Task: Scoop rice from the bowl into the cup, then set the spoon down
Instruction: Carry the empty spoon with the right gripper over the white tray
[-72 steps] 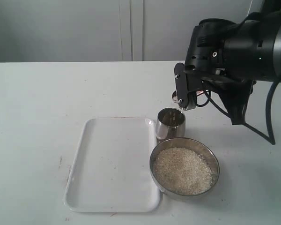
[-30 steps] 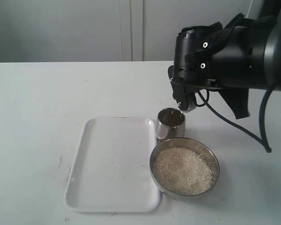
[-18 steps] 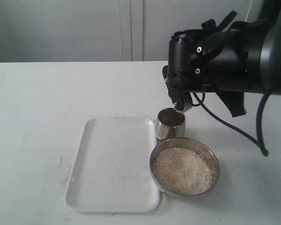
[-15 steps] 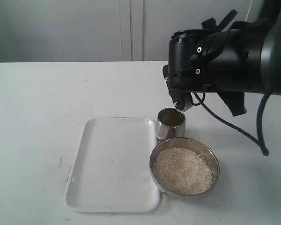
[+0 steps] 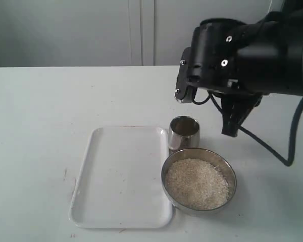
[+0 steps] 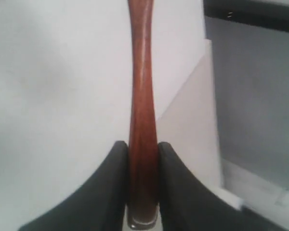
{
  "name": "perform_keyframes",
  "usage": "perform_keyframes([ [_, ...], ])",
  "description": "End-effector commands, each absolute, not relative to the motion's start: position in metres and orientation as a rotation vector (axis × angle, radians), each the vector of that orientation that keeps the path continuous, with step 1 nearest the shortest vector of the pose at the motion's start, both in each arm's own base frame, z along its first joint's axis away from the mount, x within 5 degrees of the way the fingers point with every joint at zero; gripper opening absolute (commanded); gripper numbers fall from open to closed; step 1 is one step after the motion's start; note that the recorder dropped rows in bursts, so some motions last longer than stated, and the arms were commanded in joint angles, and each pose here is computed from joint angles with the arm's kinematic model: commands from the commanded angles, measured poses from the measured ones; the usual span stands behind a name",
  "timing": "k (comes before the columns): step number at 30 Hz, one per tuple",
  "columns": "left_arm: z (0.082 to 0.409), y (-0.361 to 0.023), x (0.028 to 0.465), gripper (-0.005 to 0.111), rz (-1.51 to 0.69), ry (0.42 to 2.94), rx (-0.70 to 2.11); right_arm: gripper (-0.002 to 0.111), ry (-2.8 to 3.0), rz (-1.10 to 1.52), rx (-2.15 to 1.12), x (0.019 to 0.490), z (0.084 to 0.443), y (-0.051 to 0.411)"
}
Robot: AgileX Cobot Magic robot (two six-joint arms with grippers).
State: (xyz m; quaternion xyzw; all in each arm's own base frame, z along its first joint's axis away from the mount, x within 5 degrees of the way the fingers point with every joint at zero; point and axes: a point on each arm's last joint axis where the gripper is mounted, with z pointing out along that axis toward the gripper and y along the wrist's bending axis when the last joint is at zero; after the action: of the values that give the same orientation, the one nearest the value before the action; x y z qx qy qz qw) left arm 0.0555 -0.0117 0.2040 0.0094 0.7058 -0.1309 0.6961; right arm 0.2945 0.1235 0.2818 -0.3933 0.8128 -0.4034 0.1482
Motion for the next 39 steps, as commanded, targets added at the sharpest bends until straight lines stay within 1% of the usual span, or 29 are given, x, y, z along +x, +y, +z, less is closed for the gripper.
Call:
perform_keyframes([
  [1,0.206,-0.012,0.055,0.014,-0.307,1.567,0.009,0.000,2.580,-0.780,-0.892,0.270,0.286,0.127],
  [4,0.206,-0.012,0.055,0.014,-0.307,1.567,0.009,0.000,2.694,-0.515,-0.814,0.253,0.292,0.133],
  [7,0.206,-0.012,0.055,0.014,-0.307,1.567,0.009,0.000,2.761,-0.309,-0.636,0.239,0.301,0.136],
  [11,0.206,-0.012,0.055,0.014,-0.307,1.567,0.009,0.000,2.792,-0.082,-0.471,0.221,0.318,0.137],
  [17,0.206,-0.012,0.055,0.014,-0.307,1.567,0.009,0.000,2.810,0.259,-0.359,0.193,0.341,0.142],
  [21,0.206,-0.012,0.055,0.014,-0.307,1.567,0.009,0.000,2.787,0.314,-0.350,0.179,0.349,0.146],
  [27,0.206,-0.012,0.055,0.014,-0.307,1.567,0.009,0.000,2.795,0.315,-0.313,0.173,0.349,0.154],
  [29,0.206,-0.012,0.055,0.014,-0.307,1.567,0.009,0.000,2.806,0.327,-0.245,0.173,0.349,0.154],
  [31,0.206,-0.012,0.055,0.014,-0.307,1.567,0.009,0.000,2.826,0.352,-0.085,0.173,0.349,0.154],
  [33,0.206,-0.012,0.055,0.014,-0.307,1.567,0.009,0.000,2.787,0.409,-0.010,0.177,0.350,0.158],
  [36,0.206,-0.012,0.055,0.014,-0.307,1.567,0.009,0.000,2.720,0.496,-0.011,0.188,0.352,0.170],
  [39,0.206,-0.012,0.055,0.014,-0.307,1.567,0.009,0.000,2.718,0.510,-0.008,0.204,0.354,0.184],
])
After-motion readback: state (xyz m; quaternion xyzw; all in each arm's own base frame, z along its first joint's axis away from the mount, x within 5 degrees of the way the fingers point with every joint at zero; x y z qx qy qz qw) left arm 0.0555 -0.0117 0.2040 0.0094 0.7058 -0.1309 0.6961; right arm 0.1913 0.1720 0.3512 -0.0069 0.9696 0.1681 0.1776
